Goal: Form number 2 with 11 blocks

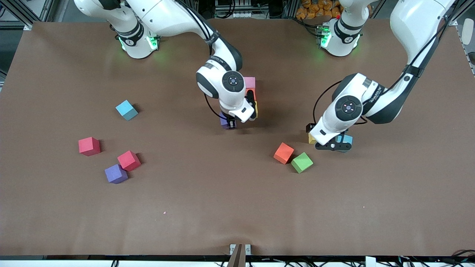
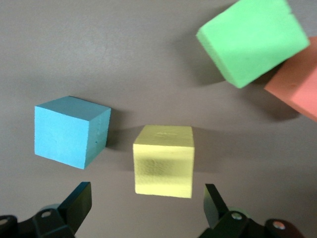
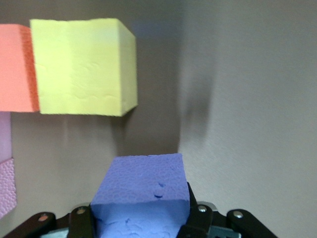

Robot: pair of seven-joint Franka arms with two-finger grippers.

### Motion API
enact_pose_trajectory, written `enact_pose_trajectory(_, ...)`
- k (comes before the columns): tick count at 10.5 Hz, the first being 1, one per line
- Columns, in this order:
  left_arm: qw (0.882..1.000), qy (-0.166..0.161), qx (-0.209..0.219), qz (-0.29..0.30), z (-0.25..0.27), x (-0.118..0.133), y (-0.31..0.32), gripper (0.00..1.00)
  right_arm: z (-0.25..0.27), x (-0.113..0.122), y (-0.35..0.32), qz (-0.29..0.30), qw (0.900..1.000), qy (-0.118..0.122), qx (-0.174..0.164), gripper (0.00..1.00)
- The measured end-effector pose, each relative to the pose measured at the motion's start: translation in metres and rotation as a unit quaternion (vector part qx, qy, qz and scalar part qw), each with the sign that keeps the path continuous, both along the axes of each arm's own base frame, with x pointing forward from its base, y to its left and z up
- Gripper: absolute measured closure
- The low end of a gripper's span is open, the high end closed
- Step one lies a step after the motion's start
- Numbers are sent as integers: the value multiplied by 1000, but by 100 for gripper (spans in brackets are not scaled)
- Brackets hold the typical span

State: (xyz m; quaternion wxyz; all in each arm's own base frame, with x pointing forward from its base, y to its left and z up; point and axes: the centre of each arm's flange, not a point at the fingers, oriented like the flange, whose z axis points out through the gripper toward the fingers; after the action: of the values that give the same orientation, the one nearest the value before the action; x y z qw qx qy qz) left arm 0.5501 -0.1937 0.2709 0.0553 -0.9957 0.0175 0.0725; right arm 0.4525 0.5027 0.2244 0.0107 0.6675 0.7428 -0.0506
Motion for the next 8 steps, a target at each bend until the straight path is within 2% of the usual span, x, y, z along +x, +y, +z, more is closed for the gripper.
enact_pose_trajectory(3, 1000, -3, -13, 13, -13, 1, 24, 0, -6, -10, 5, -3, 1000, 3, -5, 41)
enact_pose_trajectory(8, 999, -3, -23, 29, -20, -2, 11, 0, -14, -28, 17, -32, 999, 3, -13, 41)
